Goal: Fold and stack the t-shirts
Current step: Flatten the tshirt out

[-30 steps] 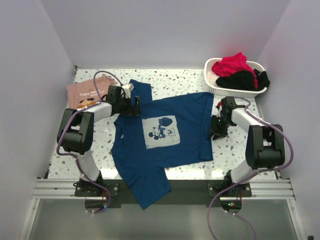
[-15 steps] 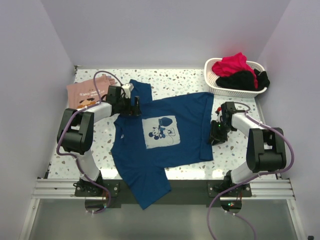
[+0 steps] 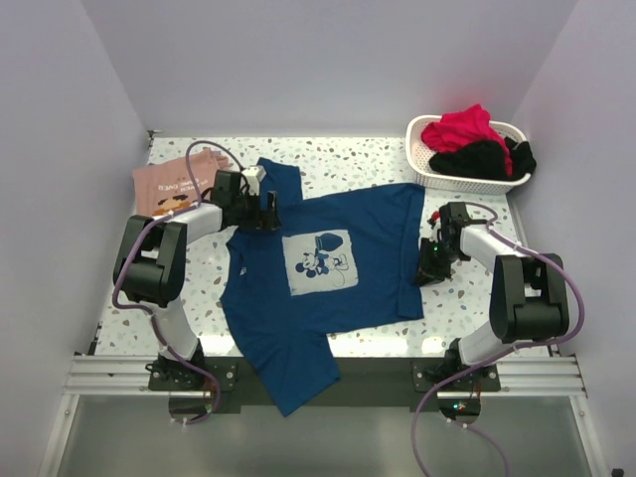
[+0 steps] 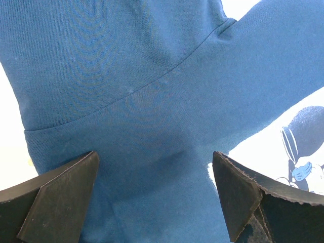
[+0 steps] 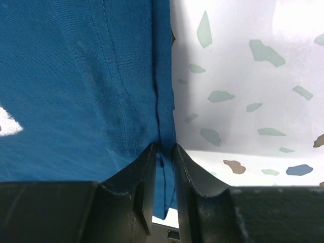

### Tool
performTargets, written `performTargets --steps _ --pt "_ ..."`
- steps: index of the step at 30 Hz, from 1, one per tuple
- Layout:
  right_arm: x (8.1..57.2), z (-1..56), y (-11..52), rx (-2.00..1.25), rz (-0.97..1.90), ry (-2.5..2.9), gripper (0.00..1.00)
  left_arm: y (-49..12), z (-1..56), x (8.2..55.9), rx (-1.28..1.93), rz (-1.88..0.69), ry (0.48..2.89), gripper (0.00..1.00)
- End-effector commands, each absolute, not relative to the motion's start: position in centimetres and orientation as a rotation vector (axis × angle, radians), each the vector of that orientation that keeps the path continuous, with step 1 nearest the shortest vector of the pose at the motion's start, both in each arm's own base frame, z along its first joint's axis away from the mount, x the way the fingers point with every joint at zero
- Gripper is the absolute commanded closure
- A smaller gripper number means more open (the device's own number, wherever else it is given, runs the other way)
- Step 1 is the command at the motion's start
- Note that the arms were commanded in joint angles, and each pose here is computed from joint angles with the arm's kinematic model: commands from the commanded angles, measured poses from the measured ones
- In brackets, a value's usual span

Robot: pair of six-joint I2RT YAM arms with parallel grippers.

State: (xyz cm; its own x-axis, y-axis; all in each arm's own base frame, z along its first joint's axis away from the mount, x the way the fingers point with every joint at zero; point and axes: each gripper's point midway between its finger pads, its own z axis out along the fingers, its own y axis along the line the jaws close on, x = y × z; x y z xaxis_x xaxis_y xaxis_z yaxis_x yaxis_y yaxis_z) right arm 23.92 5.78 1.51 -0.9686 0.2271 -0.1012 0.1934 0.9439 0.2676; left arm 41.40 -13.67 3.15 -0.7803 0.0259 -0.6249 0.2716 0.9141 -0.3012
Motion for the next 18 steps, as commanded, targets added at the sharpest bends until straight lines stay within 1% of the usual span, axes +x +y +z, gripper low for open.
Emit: performTargets --steps 1,7,11,18 --pt "24.8 2.1 6.4 0.313 0.454 2.918 0.76 -12.5 -0.4 38.9 0.169 -0.486 2.571 0.00" --pt "25.0 2.6 5.9 0.304 0.413 2.904 0.79 -12.5 -0.6 38.8 0.170 -0.488 2.576 0.00" --pt "25.2 2.6 5.3 0.310 0.359 2.903 0.75 -12.6 -0.7 38.8 0.175 -0.490 2.578 0.00" --pt "25.6 3.5 5.2 0.308 0.346 2.879 0.74 -12.7 -0.8 38.8 0.173 -0.497 2.581 0.00"
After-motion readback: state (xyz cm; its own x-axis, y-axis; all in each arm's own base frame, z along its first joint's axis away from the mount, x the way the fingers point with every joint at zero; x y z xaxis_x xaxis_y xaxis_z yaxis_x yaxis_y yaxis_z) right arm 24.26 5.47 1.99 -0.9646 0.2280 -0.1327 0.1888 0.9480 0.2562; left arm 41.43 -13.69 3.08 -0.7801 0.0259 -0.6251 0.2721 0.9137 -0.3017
